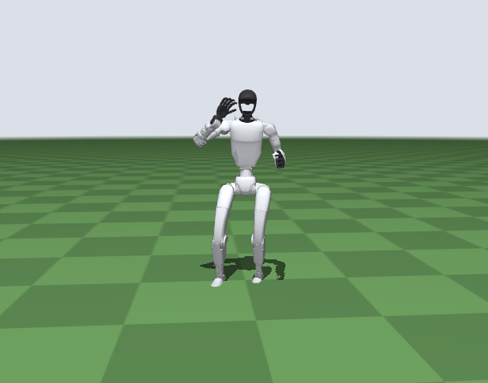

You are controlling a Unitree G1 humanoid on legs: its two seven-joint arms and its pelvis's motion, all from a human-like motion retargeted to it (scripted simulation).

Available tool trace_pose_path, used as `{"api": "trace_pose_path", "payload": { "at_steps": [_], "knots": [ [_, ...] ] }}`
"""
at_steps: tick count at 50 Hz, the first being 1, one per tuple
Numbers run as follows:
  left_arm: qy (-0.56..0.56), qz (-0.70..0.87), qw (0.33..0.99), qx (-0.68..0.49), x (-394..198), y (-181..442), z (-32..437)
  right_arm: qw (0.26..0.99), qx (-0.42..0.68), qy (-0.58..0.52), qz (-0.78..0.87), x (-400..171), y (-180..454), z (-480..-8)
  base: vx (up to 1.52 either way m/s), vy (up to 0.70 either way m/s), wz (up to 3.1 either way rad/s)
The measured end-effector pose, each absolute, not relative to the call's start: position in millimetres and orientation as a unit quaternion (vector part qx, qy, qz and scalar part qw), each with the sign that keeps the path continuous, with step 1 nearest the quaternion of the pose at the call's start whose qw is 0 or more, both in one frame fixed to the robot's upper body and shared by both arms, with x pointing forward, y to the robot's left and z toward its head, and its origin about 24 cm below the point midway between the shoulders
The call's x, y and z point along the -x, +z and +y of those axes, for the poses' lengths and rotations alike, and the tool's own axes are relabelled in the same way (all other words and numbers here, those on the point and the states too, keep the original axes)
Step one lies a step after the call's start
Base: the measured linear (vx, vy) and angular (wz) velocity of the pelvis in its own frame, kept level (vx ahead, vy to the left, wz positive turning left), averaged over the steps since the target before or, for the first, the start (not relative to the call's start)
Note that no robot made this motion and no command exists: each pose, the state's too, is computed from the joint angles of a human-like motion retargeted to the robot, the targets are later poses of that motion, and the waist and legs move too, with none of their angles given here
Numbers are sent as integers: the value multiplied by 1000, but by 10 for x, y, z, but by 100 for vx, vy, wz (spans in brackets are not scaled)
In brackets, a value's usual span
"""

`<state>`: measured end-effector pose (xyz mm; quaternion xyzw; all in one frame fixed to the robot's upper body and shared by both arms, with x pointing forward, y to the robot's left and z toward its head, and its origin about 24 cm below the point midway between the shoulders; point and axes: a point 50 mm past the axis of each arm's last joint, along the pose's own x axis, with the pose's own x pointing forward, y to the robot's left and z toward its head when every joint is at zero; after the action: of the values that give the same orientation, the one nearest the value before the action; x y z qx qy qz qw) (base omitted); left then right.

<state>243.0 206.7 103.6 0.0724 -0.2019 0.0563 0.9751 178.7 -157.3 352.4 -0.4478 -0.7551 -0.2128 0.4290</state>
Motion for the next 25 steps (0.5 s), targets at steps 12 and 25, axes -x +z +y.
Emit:
{"api": "trace_pose_path", "payload": {
  "at_steps": [12, 25],
  "knots": [
    [6, -188, 968, -165, -2586, 1032, 2146, 563, 358, -220, -712, -1757, 3043, -1708, 0, 0, -1],
    [-193, -317, 927, -52, -2464, 1605, 1439, 494, 564, -445, -490, -2762, 3917, -2655, -2, 7, 6]
  ]
}}
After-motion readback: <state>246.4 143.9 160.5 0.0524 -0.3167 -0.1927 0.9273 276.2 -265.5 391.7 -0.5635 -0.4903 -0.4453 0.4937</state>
